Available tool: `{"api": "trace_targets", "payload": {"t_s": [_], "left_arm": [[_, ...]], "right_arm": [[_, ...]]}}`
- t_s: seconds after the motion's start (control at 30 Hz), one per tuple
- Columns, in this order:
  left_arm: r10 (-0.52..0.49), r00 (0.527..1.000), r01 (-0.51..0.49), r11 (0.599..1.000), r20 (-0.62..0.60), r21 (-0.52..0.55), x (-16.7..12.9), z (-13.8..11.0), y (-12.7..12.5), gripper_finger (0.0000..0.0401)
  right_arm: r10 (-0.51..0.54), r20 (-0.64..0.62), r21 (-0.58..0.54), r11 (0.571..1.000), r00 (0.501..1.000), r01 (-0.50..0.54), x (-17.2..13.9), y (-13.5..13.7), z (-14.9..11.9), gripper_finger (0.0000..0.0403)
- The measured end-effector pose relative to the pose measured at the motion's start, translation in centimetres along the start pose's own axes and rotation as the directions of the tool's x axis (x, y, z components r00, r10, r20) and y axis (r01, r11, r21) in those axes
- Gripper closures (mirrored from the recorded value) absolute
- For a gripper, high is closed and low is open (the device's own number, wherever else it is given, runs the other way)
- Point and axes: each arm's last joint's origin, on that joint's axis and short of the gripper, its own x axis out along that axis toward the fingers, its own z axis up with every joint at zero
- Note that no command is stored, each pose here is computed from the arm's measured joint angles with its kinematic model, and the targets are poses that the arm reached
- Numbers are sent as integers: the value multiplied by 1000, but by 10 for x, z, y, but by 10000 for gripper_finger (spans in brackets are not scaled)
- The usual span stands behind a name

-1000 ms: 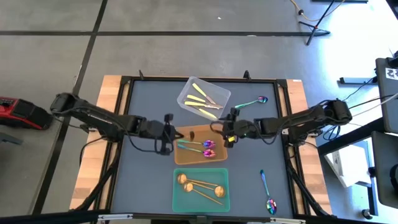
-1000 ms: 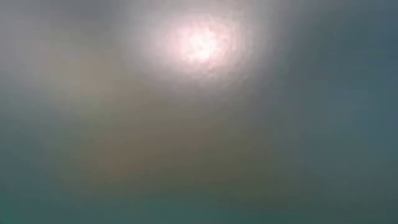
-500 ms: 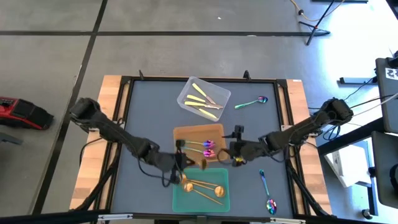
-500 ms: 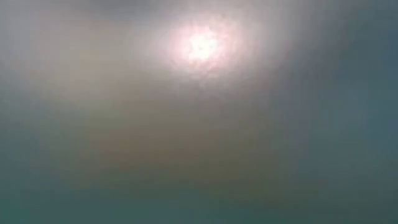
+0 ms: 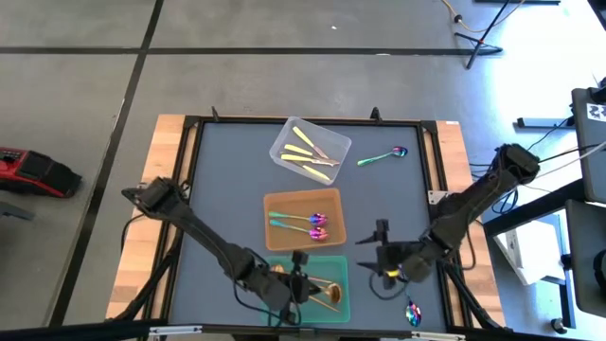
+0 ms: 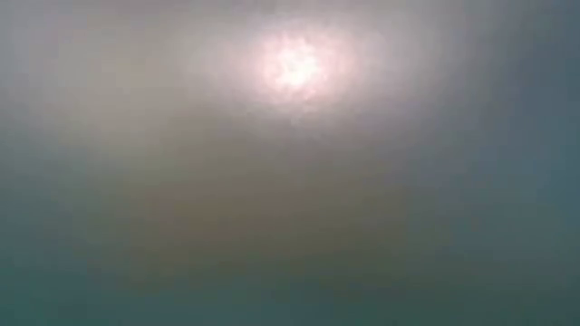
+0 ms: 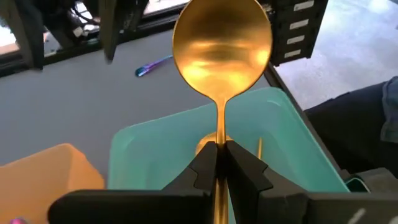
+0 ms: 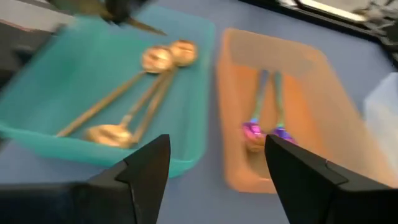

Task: Sort silverware by color (type)
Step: Put the gold spoon into the green bin

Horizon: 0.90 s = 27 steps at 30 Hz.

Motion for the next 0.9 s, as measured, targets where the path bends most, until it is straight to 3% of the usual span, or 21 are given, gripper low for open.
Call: {"api": "trace_targets", "payload": {"t_s": [0.23, 0.37, 0.67, 0.77, 0.9], "left_arm": [[-2, 999, -1, 996, -33, -84, 15, -8, -6, 381], [-12, 995, 1, 993, -95, -115, 15, -15, -6, 381], [-56, 986, 32, 988, -159, -150, 20, -25, -5, 381], [-42, 988, 14, 982, -148, -188, 21, -22, -2, 372], [-49, 986, 8, 970, -162, -244, 23, -23, 4, 343]], "right_arm": [[111, -1, 55, 992, 994, -110, -17, 21, -6, 150], [115, 7, 55, 992, 993, -115, -19, 23, -6, 150], [286, -40, 73, 957, 957, -282, -20, 29, -7, 150], [305, 31, 118, 944, 952, -307, -20, 31, 0, 150], [304, 74, 95, 946, 950, -310, -20, 32, 4, 150]]}}
